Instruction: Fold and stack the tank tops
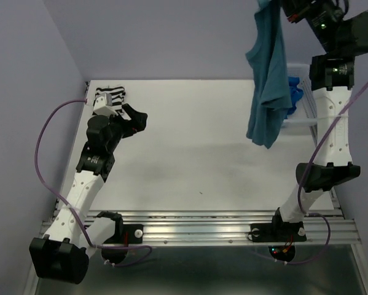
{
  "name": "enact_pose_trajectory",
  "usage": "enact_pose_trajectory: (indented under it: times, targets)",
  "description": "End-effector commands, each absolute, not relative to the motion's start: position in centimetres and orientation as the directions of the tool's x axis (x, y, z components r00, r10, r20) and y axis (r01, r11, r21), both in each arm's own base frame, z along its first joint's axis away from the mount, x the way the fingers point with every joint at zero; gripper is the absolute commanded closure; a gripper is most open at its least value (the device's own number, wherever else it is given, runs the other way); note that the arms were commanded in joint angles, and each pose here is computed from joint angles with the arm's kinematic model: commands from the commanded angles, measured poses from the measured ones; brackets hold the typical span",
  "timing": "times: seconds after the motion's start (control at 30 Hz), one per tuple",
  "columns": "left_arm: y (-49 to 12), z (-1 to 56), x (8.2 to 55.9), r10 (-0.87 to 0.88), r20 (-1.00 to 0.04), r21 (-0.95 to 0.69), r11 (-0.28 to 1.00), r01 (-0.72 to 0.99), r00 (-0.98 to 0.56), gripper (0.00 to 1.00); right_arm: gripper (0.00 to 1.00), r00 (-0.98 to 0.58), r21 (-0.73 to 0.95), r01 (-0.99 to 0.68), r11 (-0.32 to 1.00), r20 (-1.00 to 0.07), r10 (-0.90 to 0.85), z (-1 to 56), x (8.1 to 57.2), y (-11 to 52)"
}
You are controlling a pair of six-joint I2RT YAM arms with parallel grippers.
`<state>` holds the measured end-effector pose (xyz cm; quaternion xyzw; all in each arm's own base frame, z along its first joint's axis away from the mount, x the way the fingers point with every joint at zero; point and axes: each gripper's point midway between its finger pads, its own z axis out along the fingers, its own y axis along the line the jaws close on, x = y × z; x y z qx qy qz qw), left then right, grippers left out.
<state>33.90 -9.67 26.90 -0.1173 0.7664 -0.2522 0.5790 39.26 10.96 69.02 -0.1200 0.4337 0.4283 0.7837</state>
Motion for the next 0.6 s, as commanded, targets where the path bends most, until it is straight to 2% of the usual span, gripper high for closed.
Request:
enact_pose_trajectory:
  times: [0.0,0.13,0.3,0.43,0.47,0.57]
  targets:
    - [-9.6,28.1,33.3,-0.484,-0.833,-0.53,0.837,0.135,-0.268,0.01,0.99,0.192,0.074,-0.888,0.454,-0.837,0.512,68.4,35.7,19.4]
    - [-8.7,28.1,33.1,-0.521,-0.812,-0.553,0.831,0.061,-0.263,0.01,0.99,0.145,0.061,-0.929,0.365,-0.848,0.509,67.1,35.3,24.7]
    - [-7.1,29.9,32.7,-0.547,-0.809,-0.557,0.83,-0.016,-0.216,0.01,0.99,0.031,0.158,-0.944,0.288,-0.83,0.557,66.2,37.0,26.1]
    - [-5.6,29.8,31.8,-0.562,-0.806,-0.556,0.826,-0.092,-0.184,0.01,1.0,-0.056,0.288,-0.88,0.378,-0.853,0.518,60.5,39.5,25.8]
    - [-5.1,29.2,31.5,-0.565,-0.804,-0.55,0.825,-0.126,-0.188,0.01,0.99,-0.109,0.374,-0.811,0.451,-0.852,0.512,56.4,41.2,24.6]
    - [-5.0,28.3,31.3,-0.575,-0.792,-0.555,0.818,-0.151,-0.205,0.01,0.99,-0.216,0.505,-0.663,0.553,-0.836,0.505,47.9,43.4,21.6]
